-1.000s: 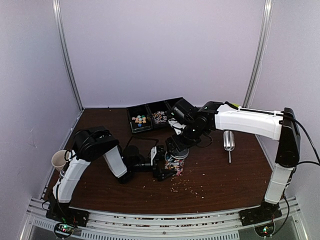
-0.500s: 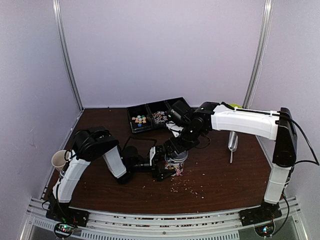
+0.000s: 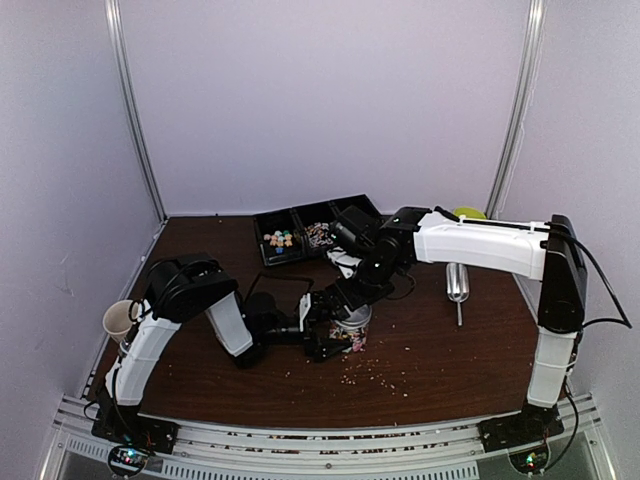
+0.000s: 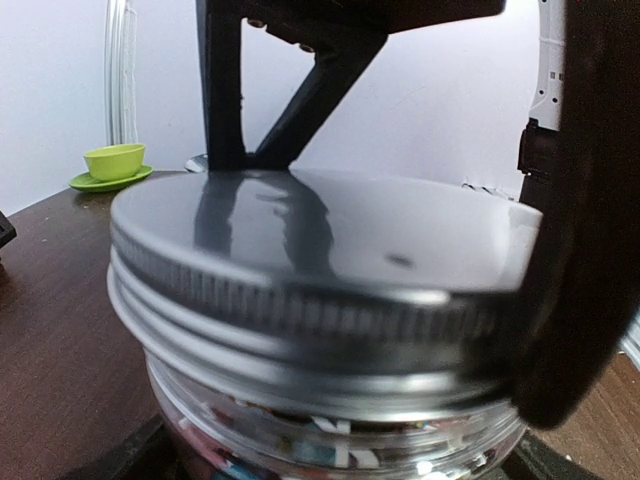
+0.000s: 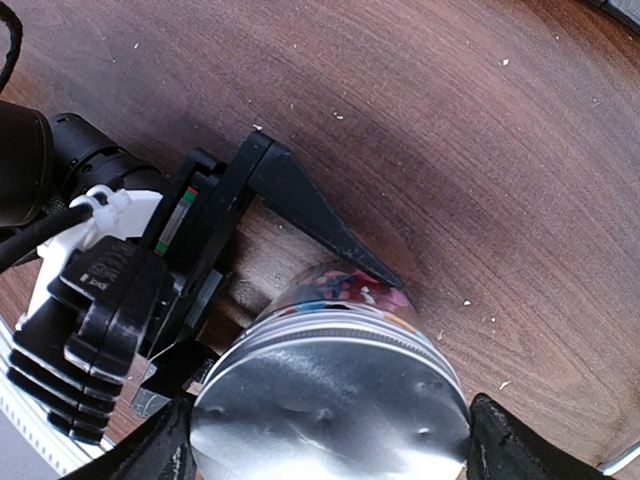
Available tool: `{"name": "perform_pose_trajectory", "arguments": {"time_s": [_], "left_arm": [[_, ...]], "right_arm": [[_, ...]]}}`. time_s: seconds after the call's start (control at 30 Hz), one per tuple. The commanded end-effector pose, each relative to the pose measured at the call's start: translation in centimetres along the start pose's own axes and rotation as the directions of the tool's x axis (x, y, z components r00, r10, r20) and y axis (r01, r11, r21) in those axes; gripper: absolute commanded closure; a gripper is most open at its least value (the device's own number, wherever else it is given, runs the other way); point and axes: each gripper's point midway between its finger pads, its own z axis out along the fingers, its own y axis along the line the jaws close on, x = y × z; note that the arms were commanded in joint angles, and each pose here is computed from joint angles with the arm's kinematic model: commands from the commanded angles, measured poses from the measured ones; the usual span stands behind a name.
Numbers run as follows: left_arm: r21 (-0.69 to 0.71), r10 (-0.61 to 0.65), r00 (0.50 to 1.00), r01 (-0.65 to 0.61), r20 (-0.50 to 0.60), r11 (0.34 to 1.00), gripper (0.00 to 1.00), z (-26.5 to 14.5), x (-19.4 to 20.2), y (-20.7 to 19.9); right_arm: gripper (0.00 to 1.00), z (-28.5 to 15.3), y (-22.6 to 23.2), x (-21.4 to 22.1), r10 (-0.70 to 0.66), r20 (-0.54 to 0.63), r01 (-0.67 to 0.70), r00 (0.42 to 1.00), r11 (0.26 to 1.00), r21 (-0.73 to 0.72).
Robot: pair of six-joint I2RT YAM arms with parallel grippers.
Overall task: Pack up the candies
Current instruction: Place the box lid at the corner of the board.
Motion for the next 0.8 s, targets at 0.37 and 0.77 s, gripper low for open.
{"name": "perform_pose_trajectory", "arguments": {"time_s": [0.37,0.77], "left_arm": [[-0.021,-0.116,0.985,0.114,-0.129,0.993,0.05,-1.9,5.9,-0.2],[-0.022,-0.117,0.985,0.115,-0.129,0.993,0.05,-1.9,6.0,-0.1]], "right_arm": [[0.04,0.5,0.3,0.2,-0.010,-0.024,0.010,1.000,1.000,0.001],[0.00,-1.0,0.7,0.0,-0.045,0.003,0.045,0.999,0.999,-0.021]]}}
